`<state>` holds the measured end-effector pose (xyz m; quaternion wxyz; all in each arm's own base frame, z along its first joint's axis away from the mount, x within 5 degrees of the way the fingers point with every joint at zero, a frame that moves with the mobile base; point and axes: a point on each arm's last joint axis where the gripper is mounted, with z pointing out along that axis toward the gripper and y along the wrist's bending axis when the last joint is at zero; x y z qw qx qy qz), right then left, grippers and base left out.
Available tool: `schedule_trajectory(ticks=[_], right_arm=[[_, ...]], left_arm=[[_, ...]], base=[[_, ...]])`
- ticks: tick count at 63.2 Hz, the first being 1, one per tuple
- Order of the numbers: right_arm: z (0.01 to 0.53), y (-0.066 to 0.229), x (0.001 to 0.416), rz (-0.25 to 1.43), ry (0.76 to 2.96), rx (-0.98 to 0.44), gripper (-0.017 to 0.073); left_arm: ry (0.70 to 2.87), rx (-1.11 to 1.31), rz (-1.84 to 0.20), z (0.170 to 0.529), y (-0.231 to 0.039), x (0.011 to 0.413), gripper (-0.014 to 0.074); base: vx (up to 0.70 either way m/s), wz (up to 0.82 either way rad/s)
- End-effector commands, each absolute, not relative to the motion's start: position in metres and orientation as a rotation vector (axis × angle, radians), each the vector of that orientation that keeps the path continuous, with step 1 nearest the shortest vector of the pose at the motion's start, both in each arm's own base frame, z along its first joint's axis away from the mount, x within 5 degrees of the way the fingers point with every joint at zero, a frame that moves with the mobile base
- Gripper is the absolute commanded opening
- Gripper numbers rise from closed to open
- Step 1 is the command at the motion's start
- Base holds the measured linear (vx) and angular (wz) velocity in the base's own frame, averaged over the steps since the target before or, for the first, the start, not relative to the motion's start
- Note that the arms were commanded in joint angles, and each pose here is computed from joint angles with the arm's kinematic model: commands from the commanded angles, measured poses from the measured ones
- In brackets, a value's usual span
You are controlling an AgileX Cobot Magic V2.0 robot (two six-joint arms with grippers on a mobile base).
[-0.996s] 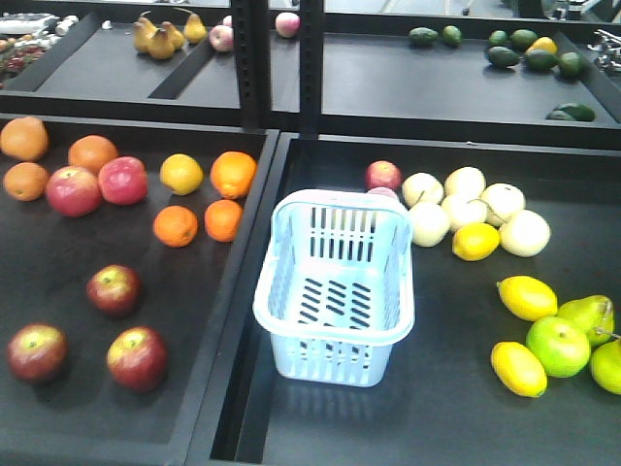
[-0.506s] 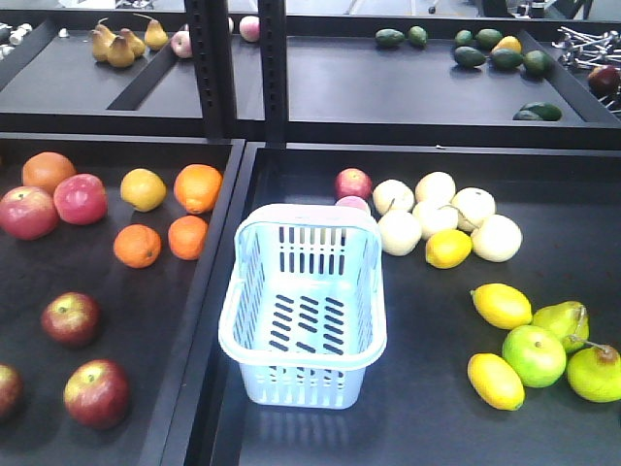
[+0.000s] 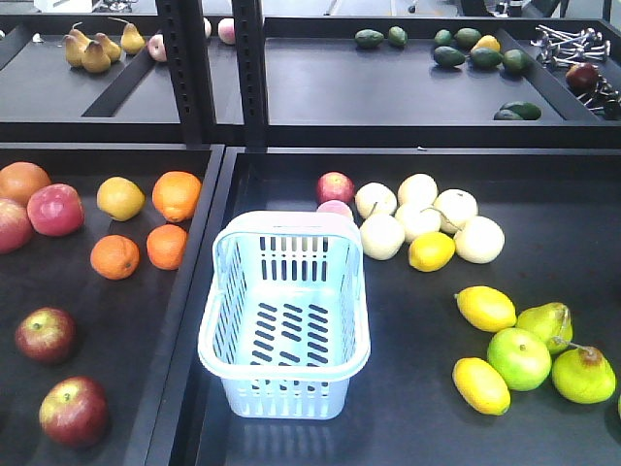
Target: Pick three apples into basket with both arms
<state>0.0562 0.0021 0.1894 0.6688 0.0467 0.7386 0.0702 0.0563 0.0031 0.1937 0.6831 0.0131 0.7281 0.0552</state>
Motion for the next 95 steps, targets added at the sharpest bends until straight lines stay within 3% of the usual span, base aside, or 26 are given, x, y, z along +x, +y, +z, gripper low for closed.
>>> schedule_trajectory(ticks=[1, 52, 72, 95], right_arm=[[0.1920, 0.0023, 0.0562, 0.155, 1.595, 0.088, -0.0004], [0.1921, 0.0023, 0.0562, 0.155, 1.594, 0.088, -0.0004], [0.1921, 0.0023, 0.0562, 0.155, 1.594, 0.088, -0.0004], [0.1920, 0.0023, 0.0562, 0.155, 1.595, 0.088, -0.0004]], left_arm=[[1.558, 0.018, 0.121, 0.1978, 0.0034, 0.0556, -0.0006], [1.529, 0.007, 0.114, 0.2005, 0.0036, 0.0555, -0.0006], [1.458, -0.468, -0.404, 0.2014, 0.0027, 0.0555, -0.0006], [1.347, -0.708, -0.674, 0.2070, 0.0034, 0.0548, -0.0006]], base=[[0.00, 0.00], [0.00, 0.00], [0.00, 0.00], [0.00, 0.00]])
